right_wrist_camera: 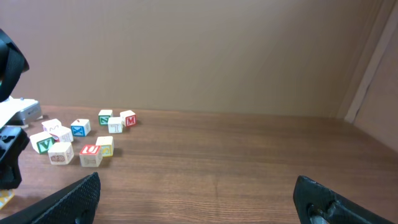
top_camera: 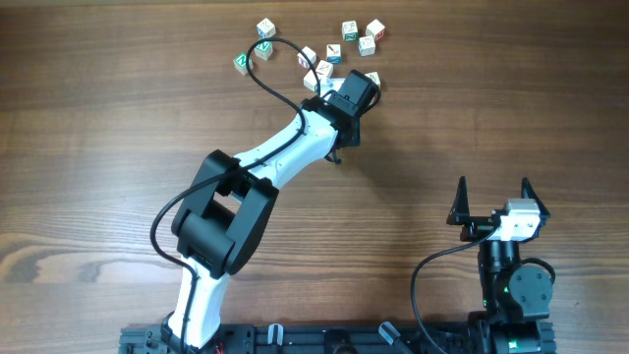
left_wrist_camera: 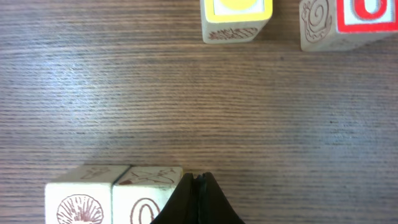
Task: Form a horizontal line
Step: 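Lift the left gripper and swing the left arm back out of the way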
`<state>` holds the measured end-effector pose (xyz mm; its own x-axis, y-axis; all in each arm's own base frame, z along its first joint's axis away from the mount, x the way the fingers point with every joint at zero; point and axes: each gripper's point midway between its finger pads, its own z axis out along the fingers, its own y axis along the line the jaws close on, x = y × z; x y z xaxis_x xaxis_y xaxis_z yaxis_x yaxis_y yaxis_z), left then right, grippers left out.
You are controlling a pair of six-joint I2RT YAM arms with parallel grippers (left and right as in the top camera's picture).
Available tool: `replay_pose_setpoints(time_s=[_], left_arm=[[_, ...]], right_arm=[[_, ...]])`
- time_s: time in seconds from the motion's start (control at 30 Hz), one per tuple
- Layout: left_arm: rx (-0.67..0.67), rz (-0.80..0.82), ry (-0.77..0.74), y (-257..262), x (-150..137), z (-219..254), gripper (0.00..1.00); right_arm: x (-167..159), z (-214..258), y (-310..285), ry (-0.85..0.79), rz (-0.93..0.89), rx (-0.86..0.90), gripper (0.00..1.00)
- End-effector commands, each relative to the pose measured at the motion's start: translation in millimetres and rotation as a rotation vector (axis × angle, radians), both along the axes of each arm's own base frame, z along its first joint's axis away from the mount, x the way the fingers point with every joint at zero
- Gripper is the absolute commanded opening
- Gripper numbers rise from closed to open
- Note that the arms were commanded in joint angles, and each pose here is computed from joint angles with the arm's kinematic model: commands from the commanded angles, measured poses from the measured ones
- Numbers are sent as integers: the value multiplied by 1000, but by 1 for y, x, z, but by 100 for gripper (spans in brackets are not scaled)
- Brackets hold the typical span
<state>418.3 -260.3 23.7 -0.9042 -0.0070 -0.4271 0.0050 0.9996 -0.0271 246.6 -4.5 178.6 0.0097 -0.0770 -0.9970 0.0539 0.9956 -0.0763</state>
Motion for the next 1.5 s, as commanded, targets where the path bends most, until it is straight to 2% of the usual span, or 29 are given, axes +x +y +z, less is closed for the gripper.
replay_pose_setpoints(time_s=[0.0, 0.33, 0.5, 0.57, 0.73, 0.97, 1.03, 1.07, 1.27, 1.47], left_arm=[[-35, -10, 60, -3, -9, -8, 4], [-86, -26, 44, -13, -5, 2, 5], [-119, -77, -48, -25, 15, 42, 14], [-118, -61, -89, -23, 25, 57, 22], [-85, 13, -160, 4, 46, 91, 32], [-51, 152, -124, 82, 52, 117, 56], [-32, 189, -92, 105, 47, 120, 90], [-21, 209, -74, 117, 42, 122, 100], [26, 320, 42, 181, 9, 136, 100], [-7, 365, 128, 205, -17, 146, 100]], right_arm=[[0, 0, -3, 0, -18, -12, 100], [0, 0, -3, 0, -18, -12, 99], [0, 0, -3, 0, -18, -12, 100], [0, 0, -3, 0, -18, -12, 100], [0, 0, -3, 0, -18, -12, 99], [0, 0, -3, 0, -18, -12, 100], [0, 0, -3, 0, -18, -12, 100], [0, 0, -3, 0, -18, -12, 100], [0, 0, -3, 0, -18, -12, 100], [0, 0, -3, -2, -18, -12, 100]])
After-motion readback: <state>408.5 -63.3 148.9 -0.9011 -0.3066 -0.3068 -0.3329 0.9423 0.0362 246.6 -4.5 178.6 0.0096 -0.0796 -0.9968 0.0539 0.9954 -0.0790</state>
